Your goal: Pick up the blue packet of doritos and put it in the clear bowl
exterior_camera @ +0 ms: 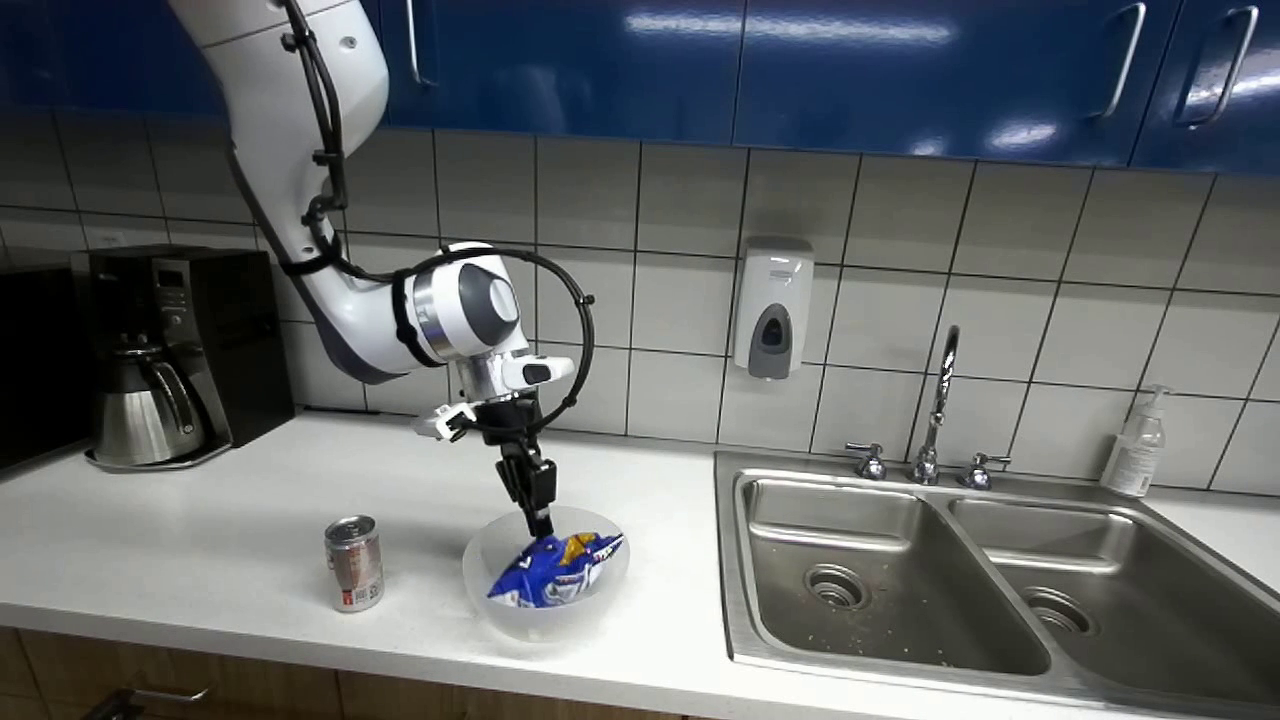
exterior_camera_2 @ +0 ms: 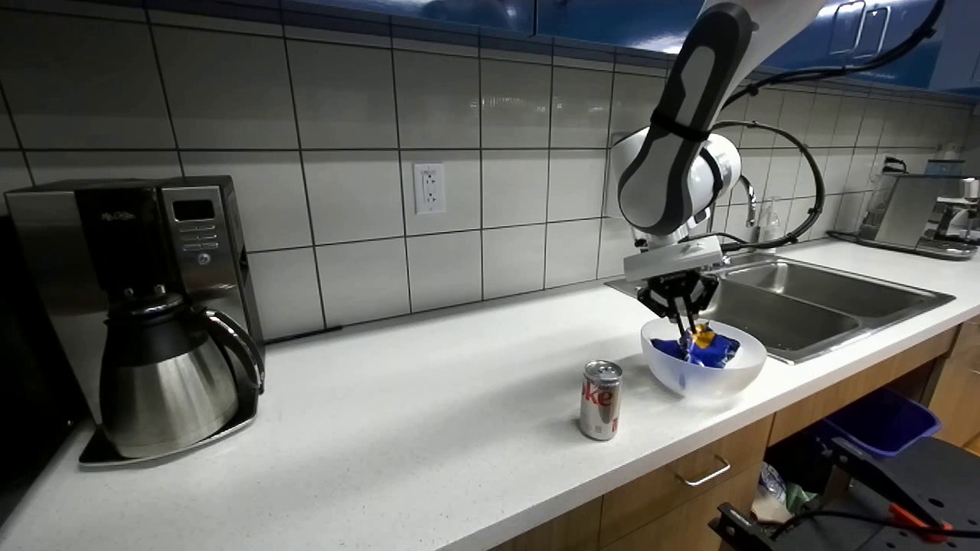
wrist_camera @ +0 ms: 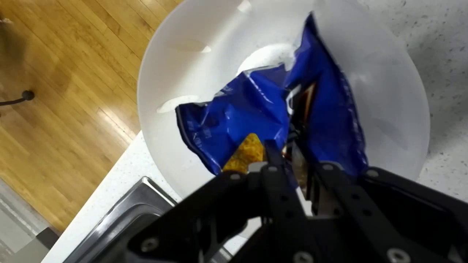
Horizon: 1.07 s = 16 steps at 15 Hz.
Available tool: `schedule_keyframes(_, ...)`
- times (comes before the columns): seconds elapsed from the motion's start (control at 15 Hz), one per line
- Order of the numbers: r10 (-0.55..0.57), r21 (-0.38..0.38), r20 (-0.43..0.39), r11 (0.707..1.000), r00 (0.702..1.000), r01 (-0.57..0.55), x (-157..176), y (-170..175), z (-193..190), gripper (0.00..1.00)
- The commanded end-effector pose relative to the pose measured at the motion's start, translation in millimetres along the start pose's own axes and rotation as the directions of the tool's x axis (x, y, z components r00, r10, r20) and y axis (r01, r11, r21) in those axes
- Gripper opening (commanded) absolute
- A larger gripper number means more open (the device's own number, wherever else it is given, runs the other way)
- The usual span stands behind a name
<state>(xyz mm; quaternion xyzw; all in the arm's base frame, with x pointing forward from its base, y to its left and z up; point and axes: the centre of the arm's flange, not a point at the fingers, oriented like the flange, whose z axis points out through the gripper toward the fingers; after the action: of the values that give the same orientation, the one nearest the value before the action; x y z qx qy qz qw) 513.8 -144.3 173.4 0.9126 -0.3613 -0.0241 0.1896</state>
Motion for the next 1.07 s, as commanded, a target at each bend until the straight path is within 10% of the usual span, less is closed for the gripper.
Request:
schedule_keyframes(0.0, 0.021, -0.013, -0.001, 1.000, 1.000, -0.021, 3, -2, -3, 0.49)
schedule_keyframes(0.47, 0.025, 0.104, 0.019, 0.994, 1.000, -0.027, 18, 2, -34, 0.99)
schedule_keyframes(1.0, -0.131, 0.193, -0.040, 0.972, 0.991, 0.136, -7, -16, -78, 1.00)
